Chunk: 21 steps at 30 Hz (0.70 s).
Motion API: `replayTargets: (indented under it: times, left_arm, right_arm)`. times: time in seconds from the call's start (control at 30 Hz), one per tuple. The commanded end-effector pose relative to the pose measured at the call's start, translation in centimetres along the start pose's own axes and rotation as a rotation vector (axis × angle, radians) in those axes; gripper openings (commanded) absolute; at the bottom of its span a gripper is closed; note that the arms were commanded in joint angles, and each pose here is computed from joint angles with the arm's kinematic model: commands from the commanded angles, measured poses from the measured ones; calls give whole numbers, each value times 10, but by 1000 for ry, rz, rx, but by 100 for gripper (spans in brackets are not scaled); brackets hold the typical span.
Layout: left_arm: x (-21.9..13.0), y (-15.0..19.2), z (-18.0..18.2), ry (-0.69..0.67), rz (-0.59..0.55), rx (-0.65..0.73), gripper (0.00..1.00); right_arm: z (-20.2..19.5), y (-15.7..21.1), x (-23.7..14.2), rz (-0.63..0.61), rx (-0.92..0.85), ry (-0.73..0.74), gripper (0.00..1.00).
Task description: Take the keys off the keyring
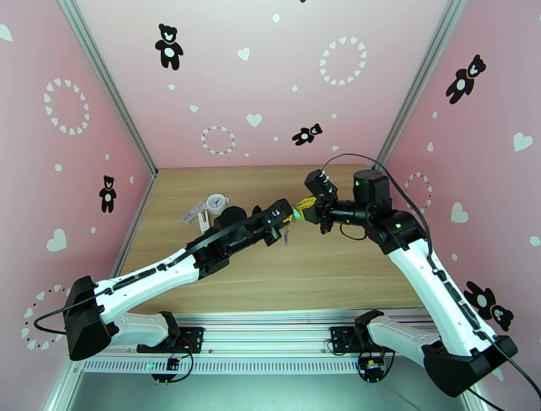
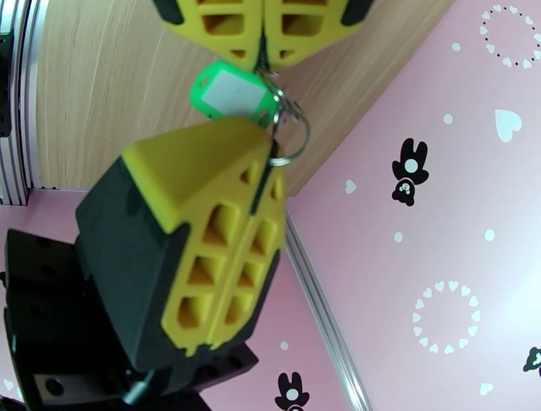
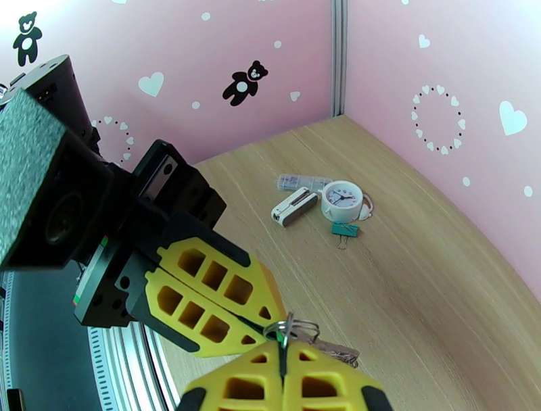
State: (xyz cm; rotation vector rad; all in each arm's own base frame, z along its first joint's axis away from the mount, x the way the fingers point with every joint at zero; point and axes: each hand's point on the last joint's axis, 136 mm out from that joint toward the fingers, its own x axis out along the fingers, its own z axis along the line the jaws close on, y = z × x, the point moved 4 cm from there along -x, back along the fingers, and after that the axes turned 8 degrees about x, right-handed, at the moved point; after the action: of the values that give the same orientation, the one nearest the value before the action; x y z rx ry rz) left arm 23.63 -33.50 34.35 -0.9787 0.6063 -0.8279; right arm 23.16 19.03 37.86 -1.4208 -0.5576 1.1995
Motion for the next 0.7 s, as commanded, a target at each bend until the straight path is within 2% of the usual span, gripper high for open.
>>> replayTargets:
  times: [0.0,0.33,0.67]
  left_arm:
    - [-5,-26,23,-79,-69,-48,0]
    - [-12,-38,32,-91,-72,-192,0]
    - [-13,-44,26,-21,-67,-218,0]
  right_arm:
    - [13,-8,-7,-11,-59,-13,0]
    - [20,-13,-15,-12,-147,29,0]
    - [22,-12,-9,16,-158,3,0]
